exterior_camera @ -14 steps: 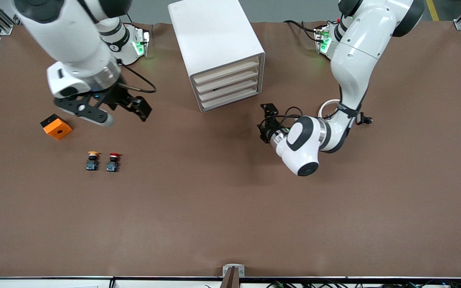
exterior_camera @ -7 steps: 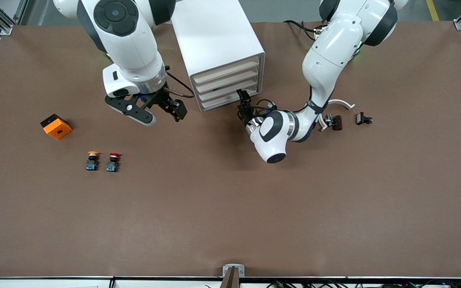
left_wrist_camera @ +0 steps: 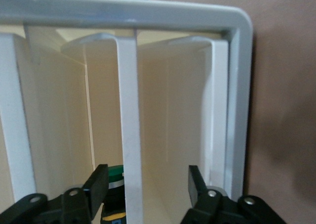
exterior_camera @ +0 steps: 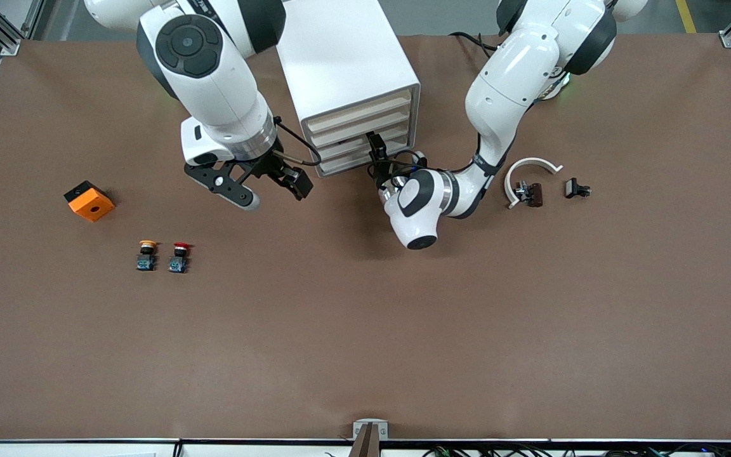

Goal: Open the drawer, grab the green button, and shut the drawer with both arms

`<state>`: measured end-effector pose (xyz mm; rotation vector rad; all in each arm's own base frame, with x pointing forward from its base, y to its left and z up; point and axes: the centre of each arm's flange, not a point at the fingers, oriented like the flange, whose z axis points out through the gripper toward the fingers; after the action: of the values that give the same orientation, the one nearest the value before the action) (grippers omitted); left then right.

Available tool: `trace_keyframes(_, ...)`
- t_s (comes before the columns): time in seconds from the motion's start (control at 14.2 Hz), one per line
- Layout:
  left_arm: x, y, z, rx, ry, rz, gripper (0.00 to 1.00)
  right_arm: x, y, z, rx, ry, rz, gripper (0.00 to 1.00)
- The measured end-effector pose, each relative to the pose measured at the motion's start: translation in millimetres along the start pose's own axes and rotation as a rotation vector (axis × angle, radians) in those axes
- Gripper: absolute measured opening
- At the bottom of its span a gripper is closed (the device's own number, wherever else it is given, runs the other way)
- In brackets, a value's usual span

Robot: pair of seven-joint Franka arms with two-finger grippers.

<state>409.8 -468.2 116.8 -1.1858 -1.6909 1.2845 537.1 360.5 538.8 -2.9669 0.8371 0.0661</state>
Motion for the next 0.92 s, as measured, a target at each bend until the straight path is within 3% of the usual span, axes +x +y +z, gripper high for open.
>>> trace_keyframes(0.21, -2.2, -1.4, 1.9, 0.010, -0.010, 0.001, 0.37, -0.9, -1.0, 1.7, 0.000, -0.006, 0.003, 1.00)
trace_keyframes(0.35, -2.4, -1.2, -6.4, 0.030, -0.055, 0.009, 0.17, -2.7, -3.9, 9.1, -0.009, -0.014, 0.047, 1.00)
trace_keyframes(0.56, 1.5, 1.1, -20.0, 0.030, -0.080, 0.035, 0.14, -9.7, -17.7, 39.9, -0.037, -0.027, 0.080, 1.00)
trace_keyframes(0.92, 6.1, 3.9, -56.4, -0.019, -0.121, 0.040, 0.14, -49.0, -58.5, 101.5, -0.034, -0.017, 0.105, 1.00)
